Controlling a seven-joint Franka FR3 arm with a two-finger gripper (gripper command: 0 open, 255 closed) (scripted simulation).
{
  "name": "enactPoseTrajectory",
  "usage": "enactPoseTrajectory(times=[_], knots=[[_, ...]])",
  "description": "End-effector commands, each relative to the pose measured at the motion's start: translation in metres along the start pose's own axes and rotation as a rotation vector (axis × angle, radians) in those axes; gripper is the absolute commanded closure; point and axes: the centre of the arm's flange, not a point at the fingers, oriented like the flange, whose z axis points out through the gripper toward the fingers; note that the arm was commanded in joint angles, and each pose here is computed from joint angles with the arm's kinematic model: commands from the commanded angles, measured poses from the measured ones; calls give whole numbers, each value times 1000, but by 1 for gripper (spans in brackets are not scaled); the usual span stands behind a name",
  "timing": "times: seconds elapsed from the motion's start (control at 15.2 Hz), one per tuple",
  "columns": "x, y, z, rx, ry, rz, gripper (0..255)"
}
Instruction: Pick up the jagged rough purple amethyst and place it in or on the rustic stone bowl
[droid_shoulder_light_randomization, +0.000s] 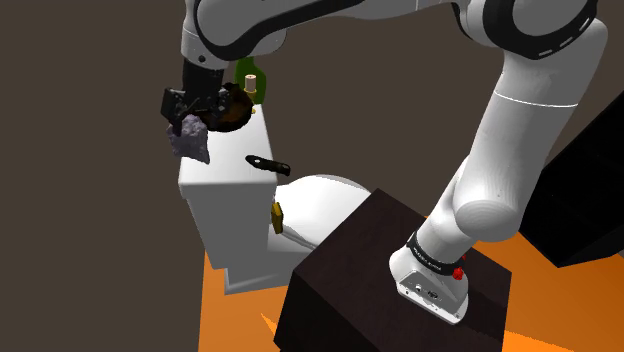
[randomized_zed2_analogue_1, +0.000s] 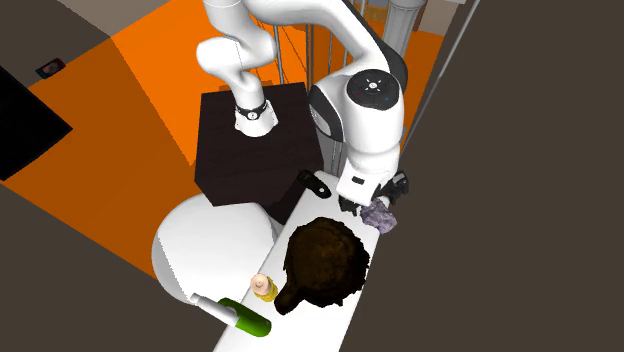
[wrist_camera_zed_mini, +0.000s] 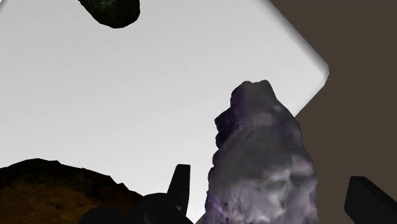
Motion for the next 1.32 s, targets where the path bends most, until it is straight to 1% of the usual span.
enactPoseTrajectory(times=[0.0,0.13,0.2,0.79,1.25], knots=[[0,0,0,0,0,0,0],[0,0,0,0,0,0,0],[0,0,0,0,0,0,255],[0,0,0,0,0,0,255],[4,-7,-36,0,0,0,255]])
